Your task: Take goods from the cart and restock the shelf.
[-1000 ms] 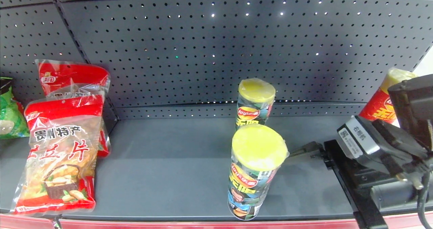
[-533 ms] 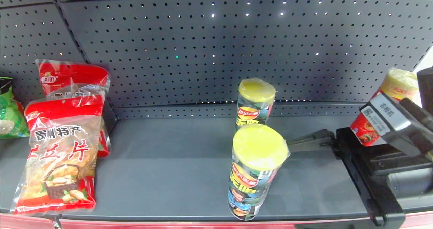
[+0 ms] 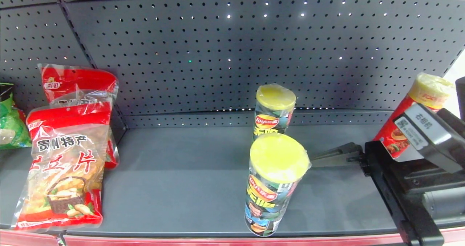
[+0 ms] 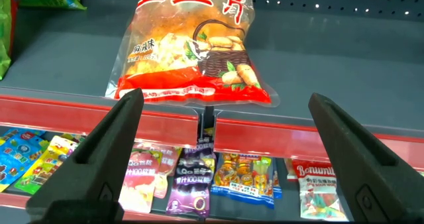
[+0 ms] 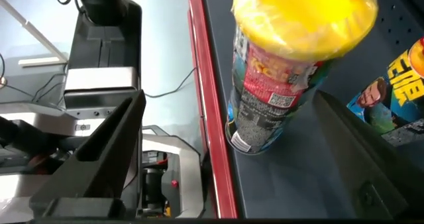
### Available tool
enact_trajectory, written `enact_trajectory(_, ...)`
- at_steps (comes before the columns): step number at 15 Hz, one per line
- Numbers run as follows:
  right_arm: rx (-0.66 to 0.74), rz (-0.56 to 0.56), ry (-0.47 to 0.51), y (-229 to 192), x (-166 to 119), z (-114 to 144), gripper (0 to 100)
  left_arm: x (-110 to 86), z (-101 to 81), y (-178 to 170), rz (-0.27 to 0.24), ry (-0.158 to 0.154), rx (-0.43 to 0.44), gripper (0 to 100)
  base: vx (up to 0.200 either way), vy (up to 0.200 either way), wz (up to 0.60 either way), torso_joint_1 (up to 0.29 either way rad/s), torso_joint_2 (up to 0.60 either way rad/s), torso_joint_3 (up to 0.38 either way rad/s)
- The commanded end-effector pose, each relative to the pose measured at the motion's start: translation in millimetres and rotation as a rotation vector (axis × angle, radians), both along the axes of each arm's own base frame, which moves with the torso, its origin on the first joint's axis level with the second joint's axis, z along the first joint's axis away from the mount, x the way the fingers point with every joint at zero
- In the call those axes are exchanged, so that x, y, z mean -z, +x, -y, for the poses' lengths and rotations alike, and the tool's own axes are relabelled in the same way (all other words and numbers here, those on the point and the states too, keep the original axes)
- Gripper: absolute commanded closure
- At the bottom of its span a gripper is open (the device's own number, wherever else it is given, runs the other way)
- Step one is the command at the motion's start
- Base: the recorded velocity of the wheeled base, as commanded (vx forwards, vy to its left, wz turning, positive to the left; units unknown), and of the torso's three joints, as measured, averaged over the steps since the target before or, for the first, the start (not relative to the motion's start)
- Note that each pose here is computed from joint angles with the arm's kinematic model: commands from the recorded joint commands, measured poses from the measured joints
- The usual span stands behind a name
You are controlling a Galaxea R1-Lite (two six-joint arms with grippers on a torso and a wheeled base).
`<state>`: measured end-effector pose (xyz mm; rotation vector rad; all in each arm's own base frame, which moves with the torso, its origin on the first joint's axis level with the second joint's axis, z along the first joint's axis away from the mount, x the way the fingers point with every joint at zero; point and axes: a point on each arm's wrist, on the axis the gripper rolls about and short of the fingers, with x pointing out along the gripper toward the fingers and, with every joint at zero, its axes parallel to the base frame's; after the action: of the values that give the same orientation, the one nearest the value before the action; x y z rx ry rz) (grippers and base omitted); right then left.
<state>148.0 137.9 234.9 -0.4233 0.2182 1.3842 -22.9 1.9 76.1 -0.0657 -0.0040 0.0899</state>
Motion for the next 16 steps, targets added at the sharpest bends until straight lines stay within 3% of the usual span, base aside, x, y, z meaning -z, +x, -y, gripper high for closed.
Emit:
enact_trajectory(1, -0.002, -0.007, -0.006, 3, 2, -3, 0, 0.0, 0.0, 0, 0.000, 0.000, -0.001, 0, 0.000, 0.000, 0.00, 0.000, 0.00, 0.000)
enact_trajectory(16, -0.043, -0.047, -0.059, 20, 20, -36, 0, 0.0, 0.0, 0, 0.000, 0.000, -0.001, 0, 0.000, 0.000, 0.00, 0.000, 0.00, 0.000)
